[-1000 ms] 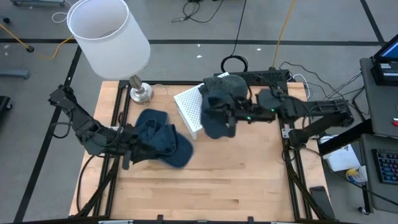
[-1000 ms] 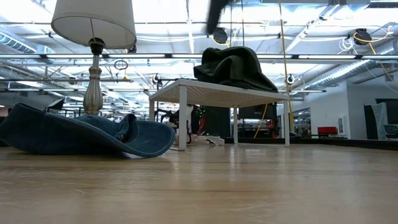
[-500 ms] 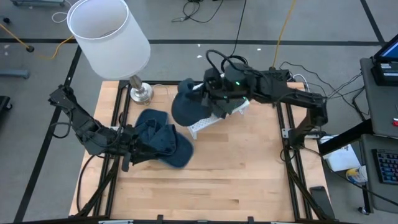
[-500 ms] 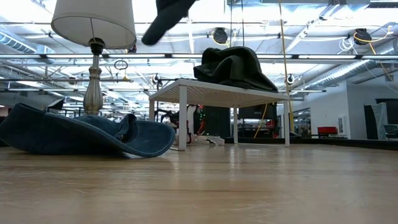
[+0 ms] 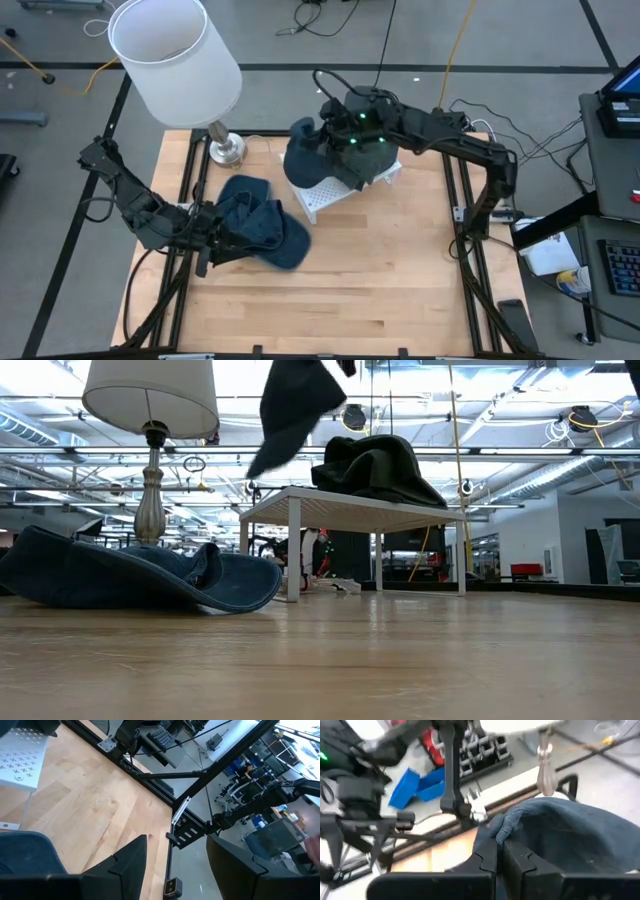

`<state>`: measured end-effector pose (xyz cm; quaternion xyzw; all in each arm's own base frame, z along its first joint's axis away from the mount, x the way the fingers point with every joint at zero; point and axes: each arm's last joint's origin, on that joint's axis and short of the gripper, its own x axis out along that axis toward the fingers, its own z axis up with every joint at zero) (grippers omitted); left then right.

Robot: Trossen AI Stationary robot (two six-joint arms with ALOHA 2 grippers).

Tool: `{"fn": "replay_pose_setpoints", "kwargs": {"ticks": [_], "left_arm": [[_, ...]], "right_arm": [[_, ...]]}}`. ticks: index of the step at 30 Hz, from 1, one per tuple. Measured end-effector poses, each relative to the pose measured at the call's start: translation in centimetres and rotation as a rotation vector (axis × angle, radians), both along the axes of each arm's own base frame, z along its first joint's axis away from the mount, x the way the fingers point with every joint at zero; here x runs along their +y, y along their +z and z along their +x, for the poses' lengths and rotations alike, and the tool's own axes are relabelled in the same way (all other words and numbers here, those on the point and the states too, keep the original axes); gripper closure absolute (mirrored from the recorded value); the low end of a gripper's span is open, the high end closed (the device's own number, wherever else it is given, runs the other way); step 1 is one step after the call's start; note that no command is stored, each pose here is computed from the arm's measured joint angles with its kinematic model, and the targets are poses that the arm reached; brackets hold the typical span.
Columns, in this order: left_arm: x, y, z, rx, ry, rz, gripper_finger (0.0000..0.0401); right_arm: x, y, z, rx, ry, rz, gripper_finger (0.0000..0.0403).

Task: Pick & Place hat
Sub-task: Put the blue cap on the shelf

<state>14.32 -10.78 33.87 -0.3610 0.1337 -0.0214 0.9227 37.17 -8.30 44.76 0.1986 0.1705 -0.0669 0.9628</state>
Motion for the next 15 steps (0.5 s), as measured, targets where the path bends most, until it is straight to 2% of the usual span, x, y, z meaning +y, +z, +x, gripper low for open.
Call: {"fn": "replay_pose_setpoints", "kwargs": {"ticks": [6, 15], "left_arm": [[0.0, 0.0, 0.0, -0.001, 0.0, 0.006, 0.0192], [0.0, 0.0, 0.0, -0.001, -0.001, 0.006, 0.0192]], "right_arm": [[-0.8, -1.0, 0.8, 0.022, 0.039, 0.02, 0.0403], [-2.5, -3.0, -0.6, 0.245, -0.065, 0.058, 0.0403]]}}
